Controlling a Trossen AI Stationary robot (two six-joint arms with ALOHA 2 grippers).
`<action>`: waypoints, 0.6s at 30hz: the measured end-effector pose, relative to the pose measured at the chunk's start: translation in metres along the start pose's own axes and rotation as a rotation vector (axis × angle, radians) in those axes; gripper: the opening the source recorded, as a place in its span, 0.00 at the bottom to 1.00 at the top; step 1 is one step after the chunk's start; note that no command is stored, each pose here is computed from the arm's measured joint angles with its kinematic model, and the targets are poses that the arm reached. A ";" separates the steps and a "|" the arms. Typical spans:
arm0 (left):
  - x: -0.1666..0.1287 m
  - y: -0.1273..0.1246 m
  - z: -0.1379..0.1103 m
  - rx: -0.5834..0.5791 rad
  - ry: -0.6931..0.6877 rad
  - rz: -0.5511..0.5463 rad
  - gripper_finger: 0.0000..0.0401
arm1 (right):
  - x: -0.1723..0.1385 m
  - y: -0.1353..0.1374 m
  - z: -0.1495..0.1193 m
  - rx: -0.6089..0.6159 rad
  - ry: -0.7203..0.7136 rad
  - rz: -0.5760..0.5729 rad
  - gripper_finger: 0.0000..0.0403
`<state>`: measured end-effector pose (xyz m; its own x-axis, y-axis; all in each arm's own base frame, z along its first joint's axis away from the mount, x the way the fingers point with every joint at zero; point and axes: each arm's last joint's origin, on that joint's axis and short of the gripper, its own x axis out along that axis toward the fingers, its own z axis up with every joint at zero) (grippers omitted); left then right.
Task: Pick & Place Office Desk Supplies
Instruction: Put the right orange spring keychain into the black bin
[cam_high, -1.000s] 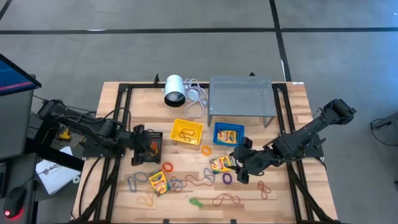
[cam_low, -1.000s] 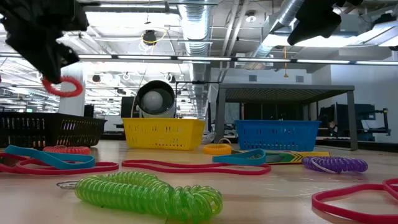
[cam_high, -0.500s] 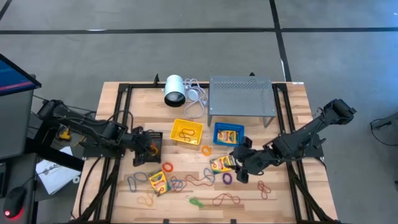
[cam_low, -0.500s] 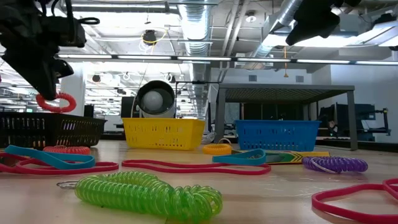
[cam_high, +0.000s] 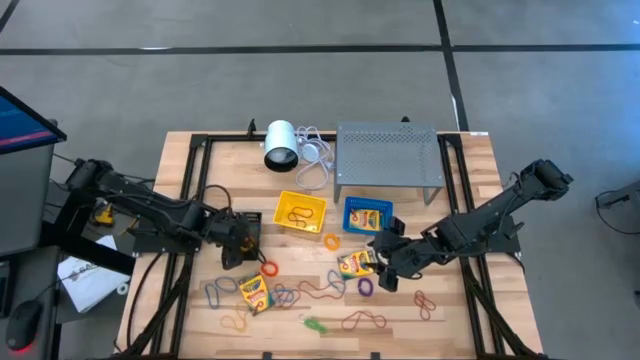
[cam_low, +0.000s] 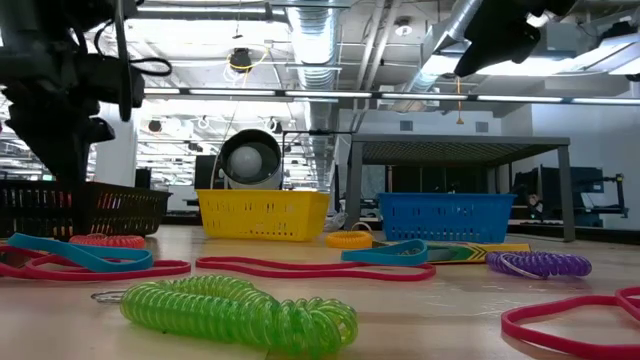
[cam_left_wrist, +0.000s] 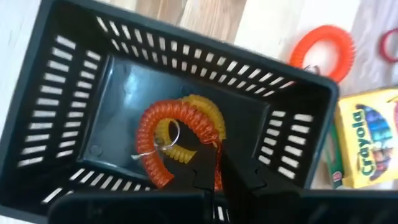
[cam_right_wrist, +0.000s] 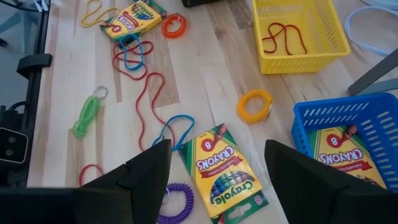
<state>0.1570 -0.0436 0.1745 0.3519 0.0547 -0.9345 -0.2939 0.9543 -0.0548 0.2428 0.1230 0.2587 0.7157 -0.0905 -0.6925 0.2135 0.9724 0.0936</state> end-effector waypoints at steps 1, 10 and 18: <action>0.001 0.000 0.000 0.001 0.007 0.002 0.01 | 0.000 0.000 0.000 -0.002 0.000 0.000 0.63; 0.003 -0.001 0.000 0.008 0.020 0.006 0.01 | 0.000 0.000 0.000 -0.016 0.000 0.000 0.63; 0.003 -0.001 0.000 -0.002 0.017 0.009 0.05 | 0.000 0.000 0.000 -0.015 0.000 0.000 0.63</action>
<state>0.1584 -0.0441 0.1716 0.3339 0.0582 -0.9408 -0.2985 0.9533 -0.0470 0.2427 0.1230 0.2586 0.7153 -0.0907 -0.6929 0.2036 0.9756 0.0825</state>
